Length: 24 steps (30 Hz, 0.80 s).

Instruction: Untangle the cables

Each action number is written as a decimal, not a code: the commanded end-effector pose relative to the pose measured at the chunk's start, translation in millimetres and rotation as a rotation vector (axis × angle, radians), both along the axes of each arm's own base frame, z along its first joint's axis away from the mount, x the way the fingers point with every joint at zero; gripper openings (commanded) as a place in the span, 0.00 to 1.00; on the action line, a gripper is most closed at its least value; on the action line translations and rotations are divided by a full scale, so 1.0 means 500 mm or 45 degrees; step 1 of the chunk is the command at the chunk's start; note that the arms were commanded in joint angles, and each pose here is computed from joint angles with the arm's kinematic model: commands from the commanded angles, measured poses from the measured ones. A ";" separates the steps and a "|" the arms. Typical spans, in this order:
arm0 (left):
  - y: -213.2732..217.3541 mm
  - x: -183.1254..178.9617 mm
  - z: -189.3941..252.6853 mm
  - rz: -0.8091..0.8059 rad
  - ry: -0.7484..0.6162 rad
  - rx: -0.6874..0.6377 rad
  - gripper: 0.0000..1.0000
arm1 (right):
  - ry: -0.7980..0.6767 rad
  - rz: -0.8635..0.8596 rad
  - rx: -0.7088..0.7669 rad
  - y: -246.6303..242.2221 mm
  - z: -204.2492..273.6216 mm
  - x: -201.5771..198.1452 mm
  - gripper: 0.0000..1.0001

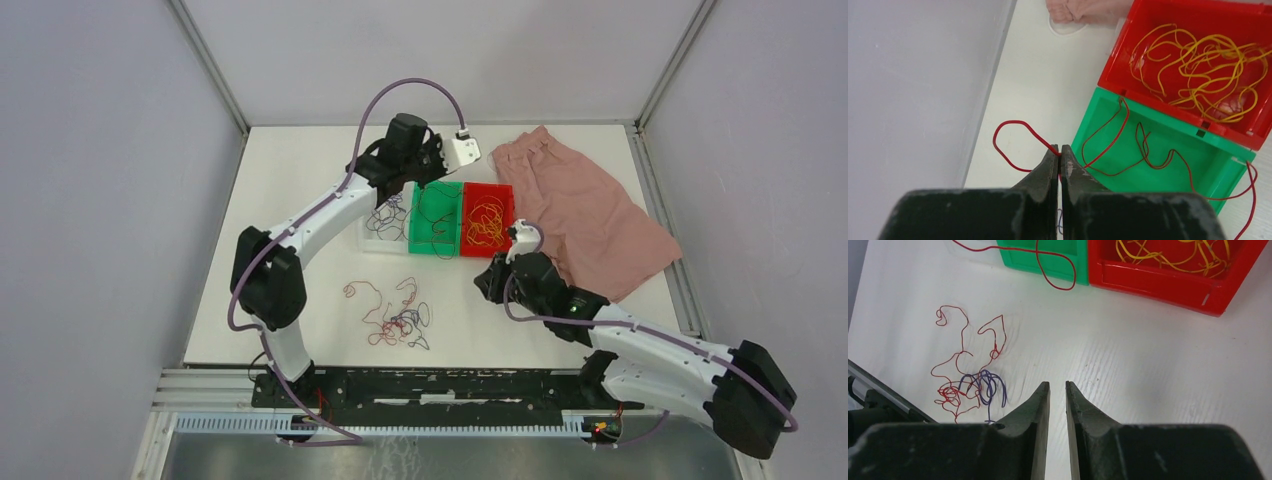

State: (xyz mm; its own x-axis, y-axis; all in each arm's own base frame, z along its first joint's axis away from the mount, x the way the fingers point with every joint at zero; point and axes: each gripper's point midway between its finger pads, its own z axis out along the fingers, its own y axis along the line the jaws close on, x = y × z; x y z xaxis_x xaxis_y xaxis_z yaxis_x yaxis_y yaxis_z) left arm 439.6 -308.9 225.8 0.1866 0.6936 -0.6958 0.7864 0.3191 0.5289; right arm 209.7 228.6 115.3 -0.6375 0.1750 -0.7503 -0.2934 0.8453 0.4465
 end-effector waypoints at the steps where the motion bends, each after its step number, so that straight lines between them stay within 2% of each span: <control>1: 0.030 -0.006 0.003 0.021 -0.007 0.112 0.03 | -0.044 0.020 0.205 0.063 0.083 0.049 0.24; 7: 0.011 -0.044 -0.035 -0.039 0.145 0.121 0.03 | -0.030 0.011 0.258 0.089 0.091 0.090 0.22; 14: -0.035 -0.005 -0.105 -0.004 0.267 0.147 0.03 | -0.090 -0.107 0.296 0.033 0.127 0.110 0.22; 20: -0.071 0.044 -0.121 0.077 0.246 0.031 0.03 | -0.111 -0.178 0.313 -0.014 0.129 0.110 0.22; 24: -0.106 0.082 -0.070 0.076 0.132 -0.110 0.03 | -0.095 -0.202 0.334 -0.023 0.116 0.110 0.22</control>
